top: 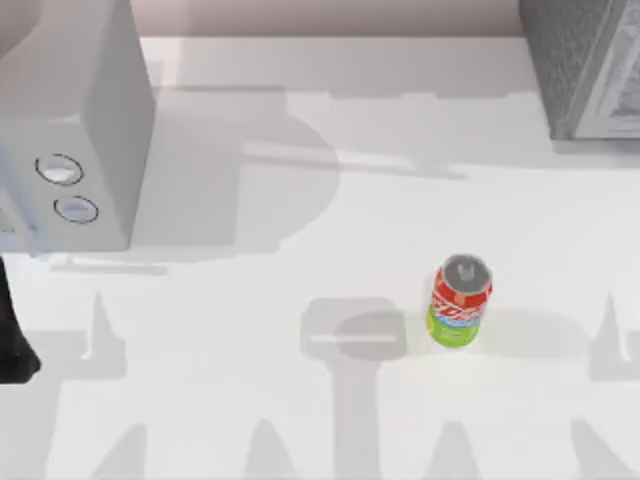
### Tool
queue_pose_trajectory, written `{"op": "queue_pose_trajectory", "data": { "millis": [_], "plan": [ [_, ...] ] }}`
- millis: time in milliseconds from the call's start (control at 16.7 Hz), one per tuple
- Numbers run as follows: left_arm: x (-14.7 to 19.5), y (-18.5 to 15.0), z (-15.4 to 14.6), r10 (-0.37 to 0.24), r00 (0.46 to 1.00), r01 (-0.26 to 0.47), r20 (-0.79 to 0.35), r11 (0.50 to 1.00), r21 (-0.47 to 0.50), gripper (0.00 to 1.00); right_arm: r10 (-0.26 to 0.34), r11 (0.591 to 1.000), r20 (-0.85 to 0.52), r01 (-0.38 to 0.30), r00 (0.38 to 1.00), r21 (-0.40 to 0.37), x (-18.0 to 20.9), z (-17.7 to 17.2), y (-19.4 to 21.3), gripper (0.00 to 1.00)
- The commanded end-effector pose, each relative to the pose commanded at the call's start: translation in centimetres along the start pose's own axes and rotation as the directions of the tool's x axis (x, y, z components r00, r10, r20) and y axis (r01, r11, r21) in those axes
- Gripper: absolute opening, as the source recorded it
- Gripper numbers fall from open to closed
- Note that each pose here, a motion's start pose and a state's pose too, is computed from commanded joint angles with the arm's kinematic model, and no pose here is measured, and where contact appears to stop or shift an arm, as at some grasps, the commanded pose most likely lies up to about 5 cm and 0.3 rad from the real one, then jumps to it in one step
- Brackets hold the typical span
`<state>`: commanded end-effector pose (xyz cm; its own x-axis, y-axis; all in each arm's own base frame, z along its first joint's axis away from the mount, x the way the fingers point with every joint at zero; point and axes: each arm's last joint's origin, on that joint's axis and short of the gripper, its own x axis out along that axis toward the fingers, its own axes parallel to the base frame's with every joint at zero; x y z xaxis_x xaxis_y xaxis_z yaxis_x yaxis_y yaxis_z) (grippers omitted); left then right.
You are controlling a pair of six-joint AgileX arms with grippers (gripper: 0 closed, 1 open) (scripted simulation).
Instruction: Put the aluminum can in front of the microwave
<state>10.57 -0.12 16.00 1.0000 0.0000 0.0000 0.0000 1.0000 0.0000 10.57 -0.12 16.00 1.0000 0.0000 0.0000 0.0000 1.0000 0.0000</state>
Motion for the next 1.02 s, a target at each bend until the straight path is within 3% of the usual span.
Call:
{"op": "queue_pose_trajectory", "data": {
  "millis": [240, 540, 720, 1020],
  "plan": [
    [0.1, -0.1, 0.1, -0.012, 0.999, 0.012, -0.031, 1.0, 0.005, 1.0, 0.0, 1.0, 0.0, 0.0, 1.0, 0.0, 0.0, 0.0, 0.0, 1.0],
    [0.9, -1.3, 1.9, -0.101, 0.957, 0.116, -0.273, 0.992, 0.04, 1.0, 0.0, 1.0, 0.0, 0.0, 1.0, 0.0, 0.0, 0.0, 0.0, 1.0],
    [2.4, -2.7, 4.4, -0.169, 0.874, 0.219, -0.457, 0.974, 0.059, 1.0, 0.0, 1.0, 0.0, 0.0, 1.0, 0.0, 0.0, 0.0, 0.0, 1.0],
    [7.2, -7.1, 10.0, -0.254, 0.671, 0.408, -0.697, 0.911, 0.06, 1.0, 0.0, 1.0, 0.0, 0.0, 1.0, 0.0, 0.0, 0.0, 0.0, 1.0]
  ]
}}
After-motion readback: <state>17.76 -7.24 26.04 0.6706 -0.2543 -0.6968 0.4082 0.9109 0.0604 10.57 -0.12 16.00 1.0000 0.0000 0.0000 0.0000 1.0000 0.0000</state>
